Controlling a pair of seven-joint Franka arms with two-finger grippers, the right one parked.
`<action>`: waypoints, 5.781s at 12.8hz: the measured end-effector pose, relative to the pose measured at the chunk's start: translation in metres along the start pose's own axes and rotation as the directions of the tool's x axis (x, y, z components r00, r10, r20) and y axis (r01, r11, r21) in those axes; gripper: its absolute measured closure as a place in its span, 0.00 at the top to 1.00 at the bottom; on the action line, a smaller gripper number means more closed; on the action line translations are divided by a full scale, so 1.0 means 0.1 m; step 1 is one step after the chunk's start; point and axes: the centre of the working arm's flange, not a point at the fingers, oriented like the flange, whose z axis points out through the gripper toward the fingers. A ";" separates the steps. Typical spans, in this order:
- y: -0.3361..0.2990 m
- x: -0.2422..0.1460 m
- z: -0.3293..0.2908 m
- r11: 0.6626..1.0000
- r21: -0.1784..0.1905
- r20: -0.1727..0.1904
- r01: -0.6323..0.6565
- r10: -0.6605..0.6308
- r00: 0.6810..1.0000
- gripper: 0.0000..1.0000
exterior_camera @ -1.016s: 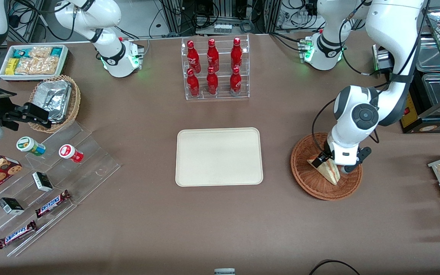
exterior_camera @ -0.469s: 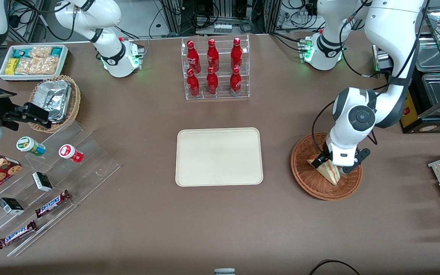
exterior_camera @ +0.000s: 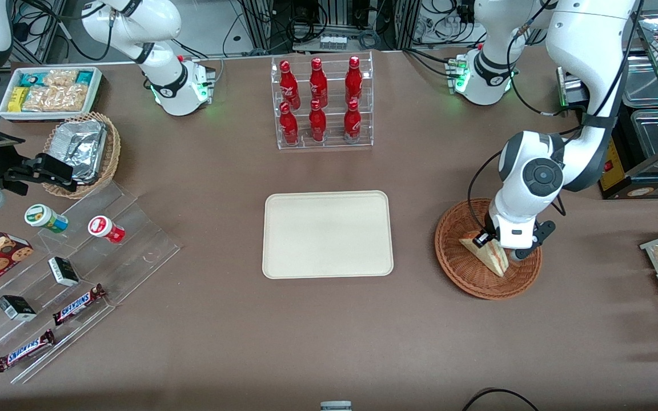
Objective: Place sandwich from basket to tray
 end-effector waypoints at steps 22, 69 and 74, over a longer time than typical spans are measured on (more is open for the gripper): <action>1.90 -1.80 -1.13 0.906 0.030 0.021 -0.422 0.422 0.906 0.11; -0.10 0.44 -3.08 0.762 0.016 0.131 -0.648 0.641 0.757 1.00; -0.68 0.70 -3.03 0.739 -0.048 0.161 -0.672 0.670 0.725 1.00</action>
